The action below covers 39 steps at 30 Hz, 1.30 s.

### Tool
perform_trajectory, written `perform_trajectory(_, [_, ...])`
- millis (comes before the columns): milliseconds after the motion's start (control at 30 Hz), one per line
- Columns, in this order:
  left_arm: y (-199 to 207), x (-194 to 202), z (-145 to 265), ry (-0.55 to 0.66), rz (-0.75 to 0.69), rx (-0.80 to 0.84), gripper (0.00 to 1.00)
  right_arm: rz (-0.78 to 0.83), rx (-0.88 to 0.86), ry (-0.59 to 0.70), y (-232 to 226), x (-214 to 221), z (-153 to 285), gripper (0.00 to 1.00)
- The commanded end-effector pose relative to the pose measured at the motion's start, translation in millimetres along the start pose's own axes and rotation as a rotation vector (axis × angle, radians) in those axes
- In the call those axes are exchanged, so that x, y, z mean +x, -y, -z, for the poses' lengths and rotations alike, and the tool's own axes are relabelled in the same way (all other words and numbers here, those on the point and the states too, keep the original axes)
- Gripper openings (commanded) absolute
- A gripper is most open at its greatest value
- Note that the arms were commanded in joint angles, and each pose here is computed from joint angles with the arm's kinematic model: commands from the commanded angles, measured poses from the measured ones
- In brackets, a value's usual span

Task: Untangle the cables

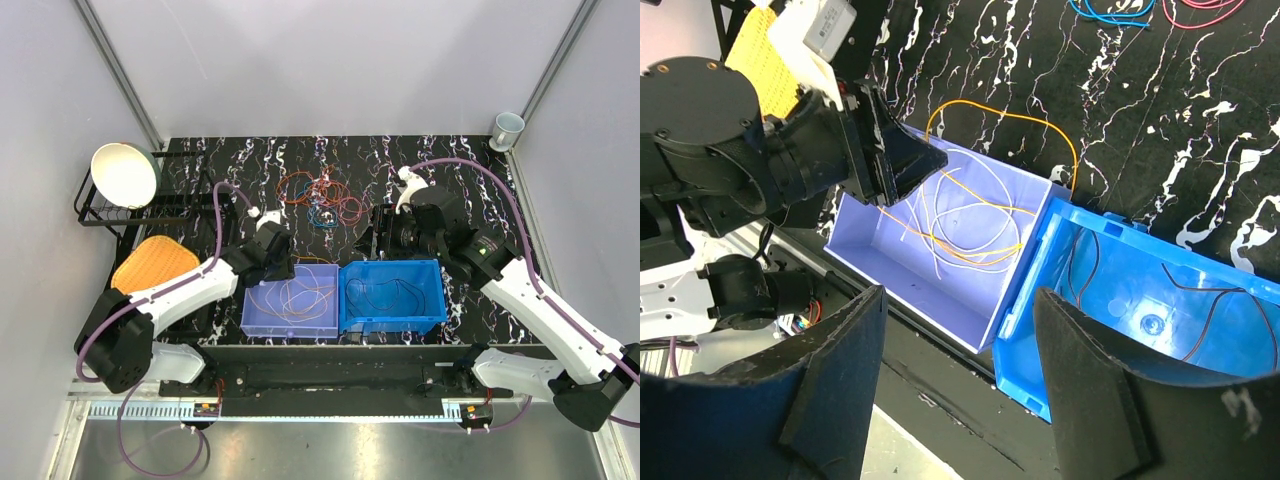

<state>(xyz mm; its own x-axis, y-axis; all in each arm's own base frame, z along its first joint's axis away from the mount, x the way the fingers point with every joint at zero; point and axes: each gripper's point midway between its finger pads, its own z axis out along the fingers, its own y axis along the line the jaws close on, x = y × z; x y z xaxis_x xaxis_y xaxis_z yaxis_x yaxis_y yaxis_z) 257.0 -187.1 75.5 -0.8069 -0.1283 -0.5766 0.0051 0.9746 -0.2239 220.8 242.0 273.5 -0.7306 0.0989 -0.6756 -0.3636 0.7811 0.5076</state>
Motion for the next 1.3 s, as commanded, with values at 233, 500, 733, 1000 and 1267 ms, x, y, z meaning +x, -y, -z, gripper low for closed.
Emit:
perform_trajectory(233, [19.4,-15.5,-6.4,0.064,0.033,0.088,0.40,0.010,0.005,0.011,0.6,-3.3,-2.1,0.66])
perform_trajectory(500, [25.8,-19.6,-4.1,0.068,0.034,0.113,0.06,0.005,0.005,0.004,1.0,-1.6,-3.4,0.65])
perform_trajectory(733, [25.0,-20.5,16.3,0.075,0.034,0.141,0.00,-0.004,-0.002,0.007,-0.7,-1.2,-1.1,0.65])
perform_trajectory(1000, [28.8,-37.8,66.8,0.167,-0.050,0.246,0.00,-0.019,-0.019,0.013,-3.9,-1.0,3.2,0.64])
perform_trajectory(1267, [37.1,-37.3,110.5,0.232,-0.115,0.399,0.00,-0.041,-0.038,0.013,-7.2,0.7,5.8,0.64])
